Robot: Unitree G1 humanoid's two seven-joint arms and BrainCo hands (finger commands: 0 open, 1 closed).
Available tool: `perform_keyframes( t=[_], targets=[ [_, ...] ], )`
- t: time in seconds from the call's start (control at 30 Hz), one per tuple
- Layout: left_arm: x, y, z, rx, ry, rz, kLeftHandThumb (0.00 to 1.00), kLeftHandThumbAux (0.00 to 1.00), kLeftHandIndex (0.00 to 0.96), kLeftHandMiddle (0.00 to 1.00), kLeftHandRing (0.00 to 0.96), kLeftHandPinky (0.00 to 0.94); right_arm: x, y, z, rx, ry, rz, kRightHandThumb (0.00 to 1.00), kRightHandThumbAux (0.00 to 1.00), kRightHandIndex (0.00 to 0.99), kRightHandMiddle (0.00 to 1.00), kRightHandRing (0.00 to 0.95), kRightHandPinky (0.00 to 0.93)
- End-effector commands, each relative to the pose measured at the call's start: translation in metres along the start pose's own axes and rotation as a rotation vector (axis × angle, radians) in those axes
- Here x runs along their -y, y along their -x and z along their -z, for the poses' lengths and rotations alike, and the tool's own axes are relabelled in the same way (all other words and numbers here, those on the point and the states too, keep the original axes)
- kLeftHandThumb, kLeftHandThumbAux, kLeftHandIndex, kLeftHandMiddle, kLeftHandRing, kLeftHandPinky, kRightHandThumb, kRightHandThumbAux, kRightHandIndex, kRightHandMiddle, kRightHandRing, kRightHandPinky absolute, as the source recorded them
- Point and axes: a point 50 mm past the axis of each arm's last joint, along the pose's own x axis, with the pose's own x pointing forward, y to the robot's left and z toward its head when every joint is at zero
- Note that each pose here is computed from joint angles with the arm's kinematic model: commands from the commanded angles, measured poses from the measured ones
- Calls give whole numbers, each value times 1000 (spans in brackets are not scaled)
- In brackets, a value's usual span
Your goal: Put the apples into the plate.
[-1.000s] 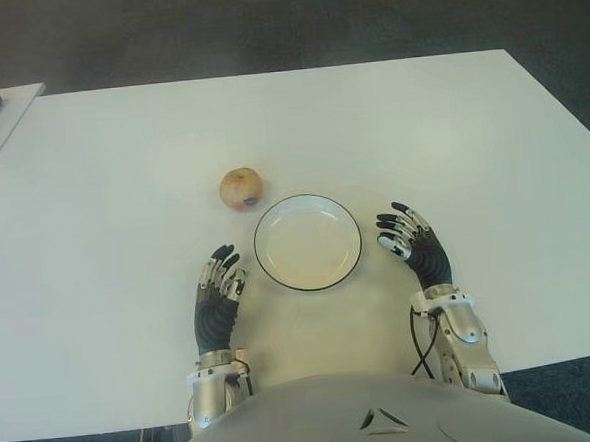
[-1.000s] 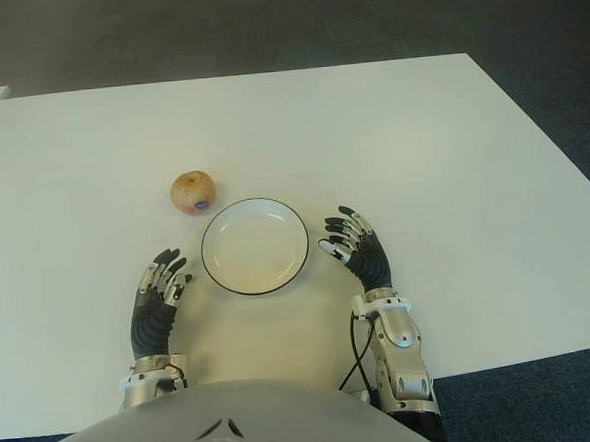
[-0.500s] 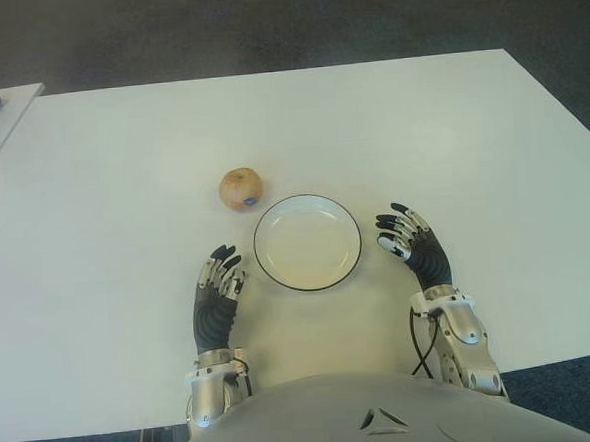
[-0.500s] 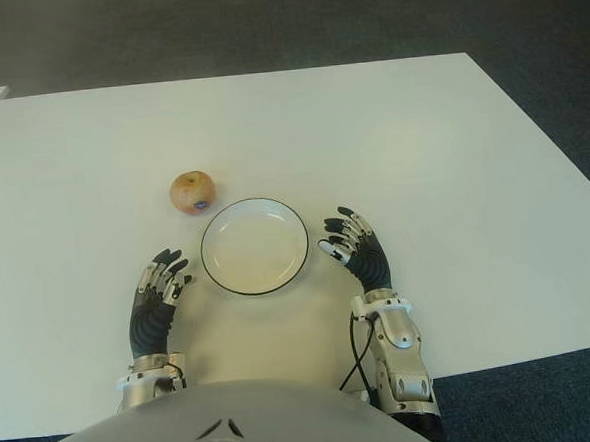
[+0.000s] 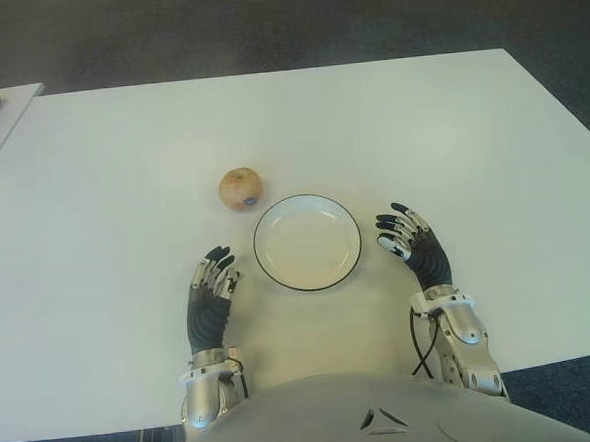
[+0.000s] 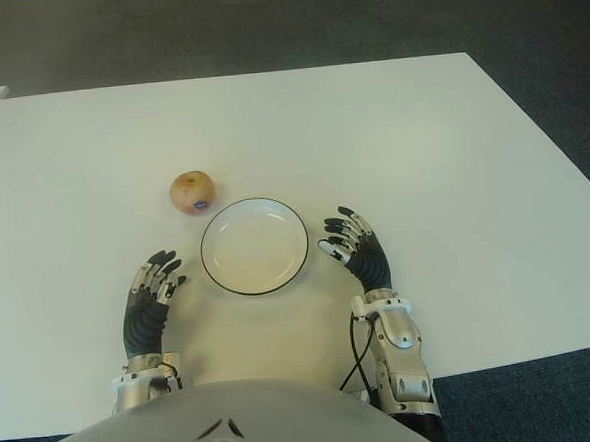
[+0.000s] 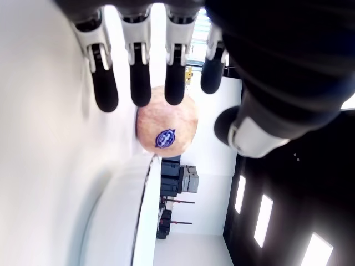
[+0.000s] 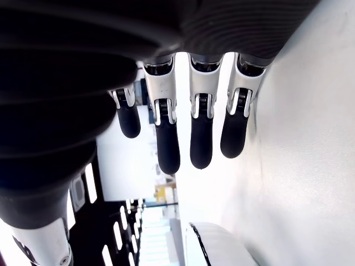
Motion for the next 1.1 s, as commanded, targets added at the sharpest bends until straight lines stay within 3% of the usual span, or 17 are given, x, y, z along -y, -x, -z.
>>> perform_keyframes(
  t=[0.03,0.1,0.27,0.4,0.47,0.6,0.7,0.93,1.1],
  targets=[
    [-11,-7,3,-32,-27,-25,338,607,192,200,208,265,-2,4,12,-70,-10,1,493,730,153,321,287,295],
    [-14,-9,2,-32,-39,-31,331,591,176,194,202,249,-2,4,12,-69,-10,1,493,732,153,321,289,297],
    [-19,-18,-7,-6,-238,-51,306,582,141,176,191,248,-3,4,12,-68,-5,-1,481,732,152,320,293,303],
    [-13,-31,-36,39,-547,-49,293,577,108,153,169,222,-5,3,12,-68,-15,-3,493,733,156,322,297,303],
    [-13,-32,-39,43,-630,-58,293,574,94,144,164,219,-5,3,12,-69,-16,-4,495,730,157,322,297,304],
    [-21,-42,-43,97,-975,-93,285,552,59,127,174,253,-6,3,12,-66,-13,-13,495,721,156,316,292,298],
    [-30,-52,-49,137,-1141,-89,276,527,45,112,160,220,-7,2,12,-66,-13,-15,507,722,156,315,289,291],
    [-31,-56,-54,166,-1294,-88,261,494,48,93,116,170,-8,1,14,-69,-16,-8,513,725,157,319,290,291],
    [-22,-66,-71,234,-1331,-119,271,466,61,93,108,172,-8,-1,15,-72,-17,2,503,728,159,322,287,286]
  ],
)
